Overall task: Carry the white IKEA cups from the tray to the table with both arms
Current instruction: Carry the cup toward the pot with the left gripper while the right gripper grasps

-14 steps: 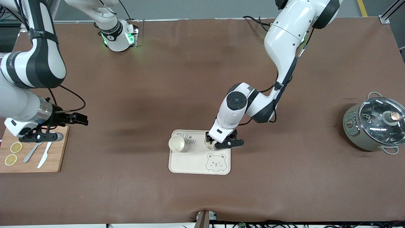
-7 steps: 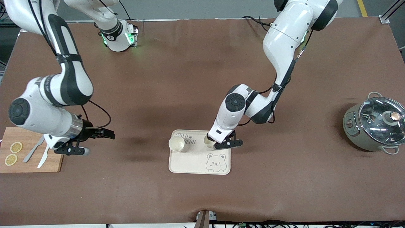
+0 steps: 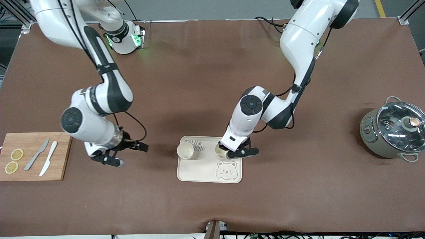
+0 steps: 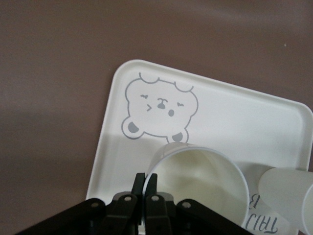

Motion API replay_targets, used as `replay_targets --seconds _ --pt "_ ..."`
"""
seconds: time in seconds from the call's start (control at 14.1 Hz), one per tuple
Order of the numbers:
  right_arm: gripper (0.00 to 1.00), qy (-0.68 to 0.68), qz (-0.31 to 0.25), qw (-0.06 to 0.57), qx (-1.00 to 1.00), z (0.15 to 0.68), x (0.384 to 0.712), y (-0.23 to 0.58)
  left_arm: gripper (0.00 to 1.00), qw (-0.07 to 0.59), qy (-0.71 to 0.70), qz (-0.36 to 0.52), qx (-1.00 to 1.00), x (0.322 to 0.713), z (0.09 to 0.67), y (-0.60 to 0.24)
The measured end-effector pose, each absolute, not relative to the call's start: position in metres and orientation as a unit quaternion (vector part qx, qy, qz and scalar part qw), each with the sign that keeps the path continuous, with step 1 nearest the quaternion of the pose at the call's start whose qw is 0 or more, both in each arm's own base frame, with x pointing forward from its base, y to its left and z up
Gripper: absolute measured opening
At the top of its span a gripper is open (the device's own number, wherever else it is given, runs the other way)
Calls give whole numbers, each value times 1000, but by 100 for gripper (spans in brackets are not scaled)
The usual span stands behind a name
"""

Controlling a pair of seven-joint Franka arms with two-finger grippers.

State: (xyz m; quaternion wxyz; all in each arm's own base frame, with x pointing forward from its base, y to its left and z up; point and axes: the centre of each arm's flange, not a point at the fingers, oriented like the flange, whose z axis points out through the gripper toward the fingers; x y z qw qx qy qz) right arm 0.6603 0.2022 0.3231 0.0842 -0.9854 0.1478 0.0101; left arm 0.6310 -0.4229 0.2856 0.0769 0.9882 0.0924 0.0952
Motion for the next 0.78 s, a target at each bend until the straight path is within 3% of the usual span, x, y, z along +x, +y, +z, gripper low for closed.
replay_targets --seconds 0.43,0.78 --pt "100 181 7 88 -979 293 642 288 4 8 168 36 985 667 362 -290" --pt "100 183 9 87 -979 282 641 294 4 -33 203 -30 978 638 321 -184"
